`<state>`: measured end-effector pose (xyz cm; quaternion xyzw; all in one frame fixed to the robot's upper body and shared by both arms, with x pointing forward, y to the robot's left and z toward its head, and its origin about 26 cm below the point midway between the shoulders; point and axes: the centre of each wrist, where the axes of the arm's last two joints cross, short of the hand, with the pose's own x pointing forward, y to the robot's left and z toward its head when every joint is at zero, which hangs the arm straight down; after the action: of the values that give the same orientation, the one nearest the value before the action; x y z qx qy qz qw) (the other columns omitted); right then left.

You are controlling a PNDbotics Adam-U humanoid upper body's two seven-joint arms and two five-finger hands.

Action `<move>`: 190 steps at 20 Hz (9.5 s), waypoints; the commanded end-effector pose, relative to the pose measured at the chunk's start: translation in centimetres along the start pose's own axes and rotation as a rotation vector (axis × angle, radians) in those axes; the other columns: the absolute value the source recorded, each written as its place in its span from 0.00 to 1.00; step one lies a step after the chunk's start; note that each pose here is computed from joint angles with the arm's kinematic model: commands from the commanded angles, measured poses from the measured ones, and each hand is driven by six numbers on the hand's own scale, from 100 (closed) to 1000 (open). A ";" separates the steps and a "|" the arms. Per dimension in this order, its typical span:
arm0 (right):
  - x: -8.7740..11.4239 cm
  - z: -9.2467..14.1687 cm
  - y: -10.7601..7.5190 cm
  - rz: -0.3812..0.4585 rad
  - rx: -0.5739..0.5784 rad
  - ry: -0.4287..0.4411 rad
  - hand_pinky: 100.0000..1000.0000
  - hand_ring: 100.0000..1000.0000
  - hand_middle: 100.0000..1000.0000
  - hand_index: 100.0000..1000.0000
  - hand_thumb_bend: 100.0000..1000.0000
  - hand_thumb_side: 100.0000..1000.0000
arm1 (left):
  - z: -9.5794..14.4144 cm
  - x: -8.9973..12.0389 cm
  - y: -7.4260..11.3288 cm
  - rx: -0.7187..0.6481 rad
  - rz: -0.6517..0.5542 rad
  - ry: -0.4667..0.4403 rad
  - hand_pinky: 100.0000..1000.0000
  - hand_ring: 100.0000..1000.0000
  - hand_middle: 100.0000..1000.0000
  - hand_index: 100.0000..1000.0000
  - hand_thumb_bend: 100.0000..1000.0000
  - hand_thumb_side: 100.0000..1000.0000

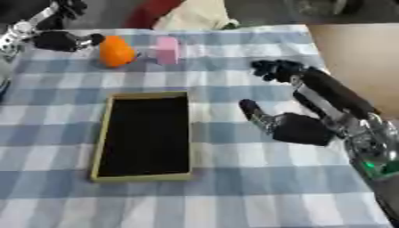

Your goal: Pick up objects on the table and place them in the box.

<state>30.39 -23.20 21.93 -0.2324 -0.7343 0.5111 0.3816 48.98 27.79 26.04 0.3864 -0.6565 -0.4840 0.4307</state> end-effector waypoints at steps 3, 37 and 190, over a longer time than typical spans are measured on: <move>0.6 -0.1 -0.8 0.017 -0.013 -0.030 0.84 0.82 0.81 0.96 0.18 0.76 | -0.7 -0.1 0.5 0.026 -0.024 0.027 0.79 0.73 0.70 0.87 0.48 0.59; 0.8 -0.3 -0.8 0.005 -0.017 -0.042 0.84 0.82 0.81 0.96 0.15 0.77 | -1.0 -0.3 -5.2 0.193 -0.080 0.173 0.65 0.50 0.45 0.66 0.11 0.38; -12.6 -12.3 -8.2 0.095 -0.077 0.350 0.89 0.87 0.85 0.95 0.44 0.67 | 13.0 10.5 1.6 -0.105 0.289 -0.708 0.78 0.70 0.62 0.83 0.24 0.72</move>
<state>48.31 -27.76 26.24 -0.3586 -0.6555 0.4600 0.4797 33.23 22.02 26.75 0.0691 -0.7837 -0.5561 0.2681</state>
